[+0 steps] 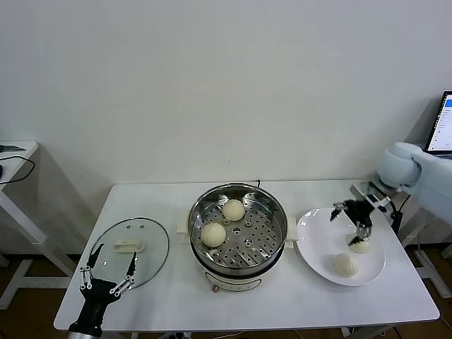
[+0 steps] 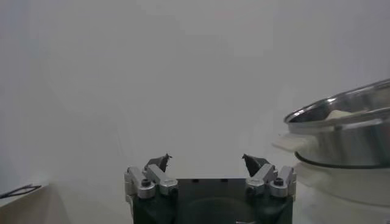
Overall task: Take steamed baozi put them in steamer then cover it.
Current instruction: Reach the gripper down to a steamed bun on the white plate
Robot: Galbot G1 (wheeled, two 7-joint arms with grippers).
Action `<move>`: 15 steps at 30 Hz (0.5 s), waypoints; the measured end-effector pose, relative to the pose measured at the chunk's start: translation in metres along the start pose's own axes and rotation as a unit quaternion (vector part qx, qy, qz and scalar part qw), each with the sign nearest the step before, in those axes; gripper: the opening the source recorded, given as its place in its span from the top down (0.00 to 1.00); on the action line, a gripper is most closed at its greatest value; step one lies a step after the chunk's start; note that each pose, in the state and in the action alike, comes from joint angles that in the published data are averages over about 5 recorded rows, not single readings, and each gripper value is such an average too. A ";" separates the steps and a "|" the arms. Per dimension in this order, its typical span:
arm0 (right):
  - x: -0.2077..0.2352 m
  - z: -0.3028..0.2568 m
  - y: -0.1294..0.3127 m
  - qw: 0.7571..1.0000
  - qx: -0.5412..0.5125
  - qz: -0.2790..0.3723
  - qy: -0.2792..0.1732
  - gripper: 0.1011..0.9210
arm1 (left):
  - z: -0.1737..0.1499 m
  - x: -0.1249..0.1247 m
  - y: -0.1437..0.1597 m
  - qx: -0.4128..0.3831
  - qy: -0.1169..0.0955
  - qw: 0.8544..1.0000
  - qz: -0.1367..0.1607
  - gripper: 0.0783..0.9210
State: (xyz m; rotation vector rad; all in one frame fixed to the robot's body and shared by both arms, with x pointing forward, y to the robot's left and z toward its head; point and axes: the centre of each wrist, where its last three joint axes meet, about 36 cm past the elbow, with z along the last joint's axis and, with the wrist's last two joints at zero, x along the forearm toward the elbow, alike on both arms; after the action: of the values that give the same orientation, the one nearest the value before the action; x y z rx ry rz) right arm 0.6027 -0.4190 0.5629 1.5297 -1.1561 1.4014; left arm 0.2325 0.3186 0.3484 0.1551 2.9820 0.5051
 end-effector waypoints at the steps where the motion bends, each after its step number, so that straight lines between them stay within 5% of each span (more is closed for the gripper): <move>1: -0.005 0.002 0.003 1.000 -0.002 0.000 0.002 0.12 | 0.000 0.000 0.000 0.000 0.000 1.000 0.000 0.12; 15: -0.063 0.012 0.025 1.000 -0.017 0.006 0.009 0.12 | 0.000 0.004 -0.001 0.000 0.003 1.000 0.002 0.12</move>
State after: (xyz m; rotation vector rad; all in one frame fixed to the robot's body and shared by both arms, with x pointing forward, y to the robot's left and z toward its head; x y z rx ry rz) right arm 0.5838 -0.4302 0.4976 1.4852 -1.1736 1.3932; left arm 0.2290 0.3179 0.3473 0.1586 2.9887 0.5057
